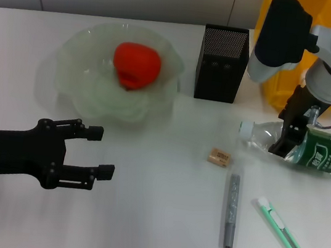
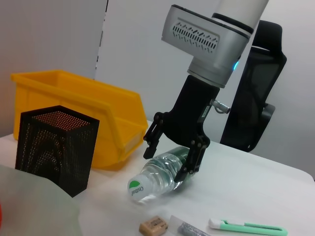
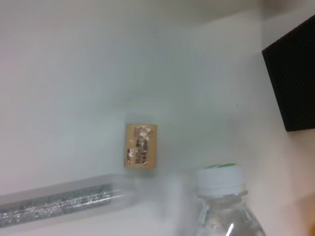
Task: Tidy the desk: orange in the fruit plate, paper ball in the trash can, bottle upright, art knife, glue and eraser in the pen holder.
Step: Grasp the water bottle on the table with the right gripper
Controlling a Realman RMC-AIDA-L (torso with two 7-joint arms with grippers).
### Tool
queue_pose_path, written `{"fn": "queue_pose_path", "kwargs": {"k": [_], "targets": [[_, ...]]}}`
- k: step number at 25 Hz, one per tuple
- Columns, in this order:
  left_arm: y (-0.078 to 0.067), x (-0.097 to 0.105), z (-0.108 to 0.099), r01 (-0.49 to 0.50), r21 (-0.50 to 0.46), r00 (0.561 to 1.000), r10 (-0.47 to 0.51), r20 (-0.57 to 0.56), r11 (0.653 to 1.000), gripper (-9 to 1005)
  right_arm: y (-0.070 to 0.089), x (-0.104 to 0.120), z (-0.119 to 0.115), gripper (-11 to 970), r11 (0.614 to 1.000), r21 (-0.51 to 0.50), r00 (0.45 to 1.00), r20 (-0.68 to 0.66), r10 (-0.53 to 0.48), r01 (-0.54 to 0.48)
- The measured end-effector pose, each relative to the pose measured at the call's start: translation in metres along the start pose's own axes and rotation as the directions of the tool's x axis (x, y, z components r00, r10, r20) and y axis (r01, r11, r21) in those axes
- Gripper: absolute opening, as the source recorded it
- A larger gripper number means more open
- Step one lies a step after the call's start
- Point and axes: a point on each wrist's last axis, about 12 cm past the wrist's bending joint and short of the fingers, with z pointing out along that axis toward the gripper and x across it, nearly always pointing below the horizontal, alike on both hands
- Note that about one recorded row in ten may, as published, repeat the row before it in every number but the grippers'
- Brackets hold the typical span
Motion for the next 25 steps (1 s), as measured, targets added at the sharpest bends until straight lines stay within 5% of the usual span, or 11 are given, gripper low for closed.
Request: {"fn": "queue_pose_path", "kwargs": {"k": [9,25], "targets": [[0.000,0.002,0.001,0.011,-0.003,1.000,-0.011,0.005,1.000,843,0.000,-0.001,0.019,784,1.000,-0.022,0.999,-0.031,0.008,-0.009],[0.001,0.002,0.002,0.005,-0.008,1.000,-0.005,-0.001,1.000,843,-0.001,-0.001,0.020,784,0.998,-0.023,0.997,-0.060,0.053,-0.054]]}}
